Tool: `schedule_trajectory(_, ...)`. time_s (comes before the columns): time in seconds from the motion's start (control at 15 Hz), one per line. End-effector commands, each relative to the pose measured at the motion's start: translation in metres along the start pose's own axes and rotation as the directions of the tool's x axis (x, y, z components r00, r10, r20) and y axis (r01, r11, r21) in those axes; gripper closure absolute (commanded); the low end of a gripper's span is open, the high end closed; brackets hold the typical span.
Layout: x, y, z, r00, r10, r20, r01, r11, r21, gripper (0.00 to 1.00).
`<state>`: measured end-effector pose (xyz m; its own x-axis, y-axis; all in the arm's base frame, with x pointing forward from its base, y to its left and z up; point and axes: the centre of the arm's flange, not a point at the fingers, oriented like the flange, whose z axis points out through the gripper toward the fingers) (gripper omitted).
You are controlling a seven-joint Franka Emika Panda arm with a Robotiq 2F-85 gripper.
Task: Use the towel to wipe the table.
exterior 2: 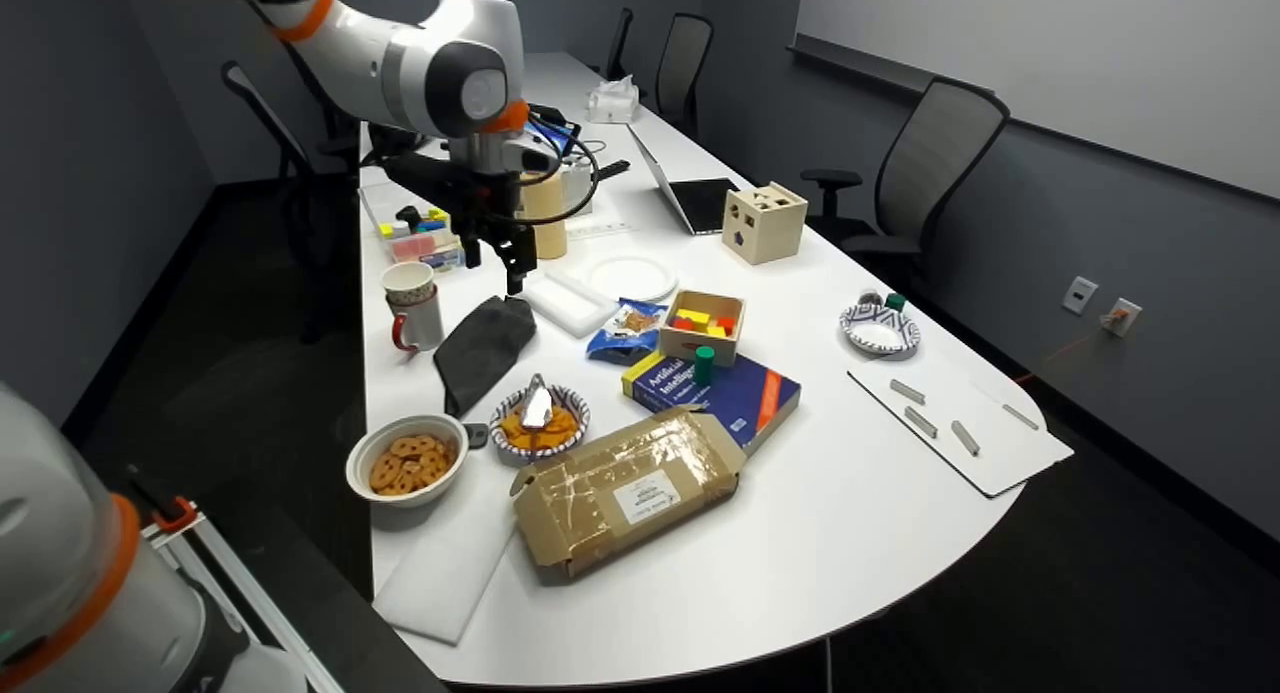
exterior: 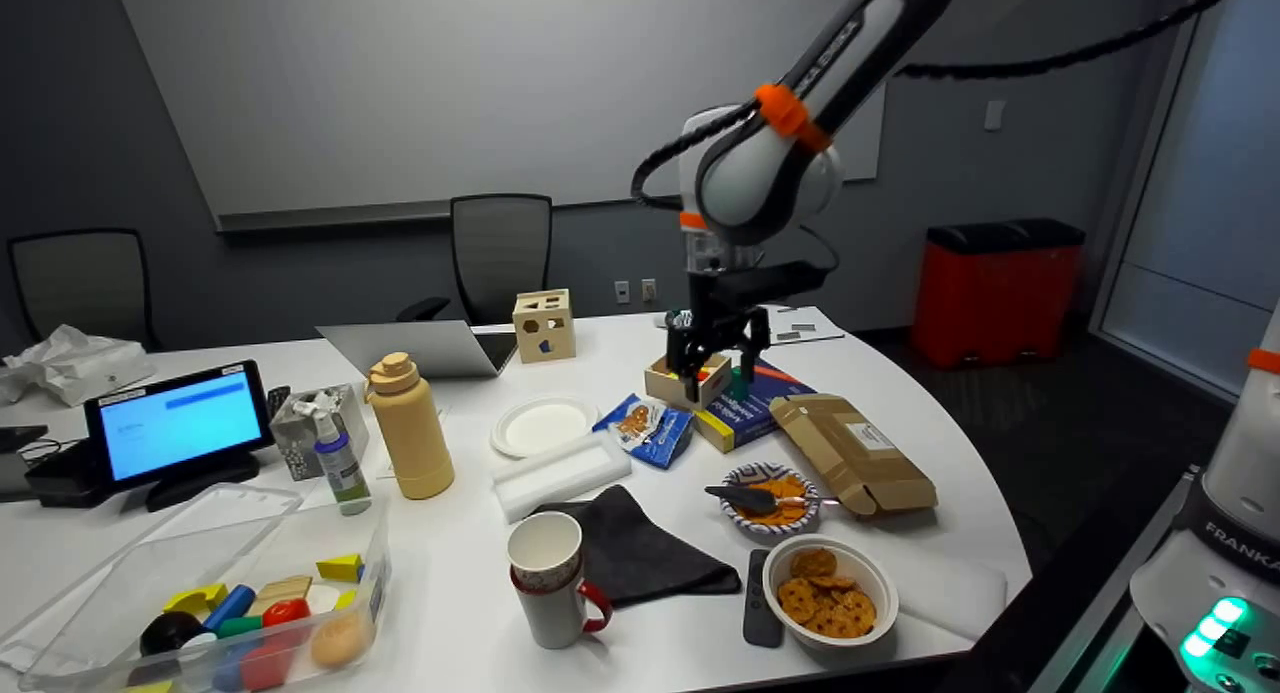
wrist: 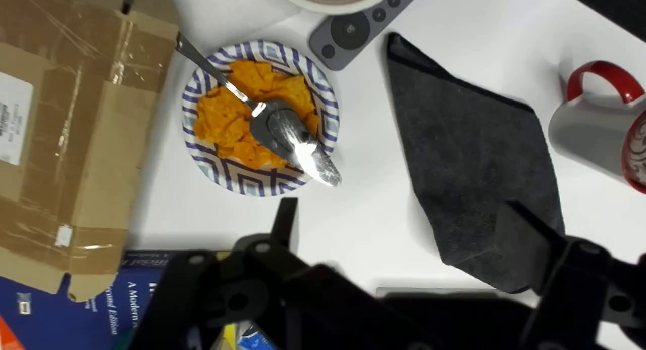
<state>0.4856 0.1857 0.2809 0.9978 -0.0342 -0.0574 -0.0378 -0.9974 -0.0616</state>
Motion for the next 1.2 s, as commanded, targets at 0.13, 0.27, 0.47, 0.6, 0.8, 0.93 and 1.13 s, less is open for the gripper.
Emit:
schedule_trajectory(0.13, 0.079, -0.045, 0.047, 0.999, -0.024, 0.034, 0.023, 0.999, 0.031, 0.00)
schedule_trajectory(0.27, 0.090, -0.060, 0.060, 0.999, -0.035, 0.042, 0.033, 0.999, 0.042, 0.00)
schedule_trajectory(0.47, 0.102, -0.080, 0.074, 0.997, -0.056, 0.049, 0.053, 0.997, 0.051, 0.00)
schedule_trajectory(0.6, 0.108, -0.091, 0.086, 0.996, -0.067, 0.062, 0.064, 0.996, 0.057, 0.00)
schedule_trajectory(0.8, 0.112, -0.102, 0.112, 0.990, -0.088, 0.107, 0.084, 0.995, 0.047, 0.00)
schedule_trajectory(0.93, 0.112, -0.108, 0.129, 0.986, -0.094, 0.138, 0.089, 0.995, 0.041, 0.00)
schedule_trajectory(1.13, 0.111, -0.114, 0.157, 0.981, -0.088, 0.173, 0.082, 0.996, 0.044, 0.00)
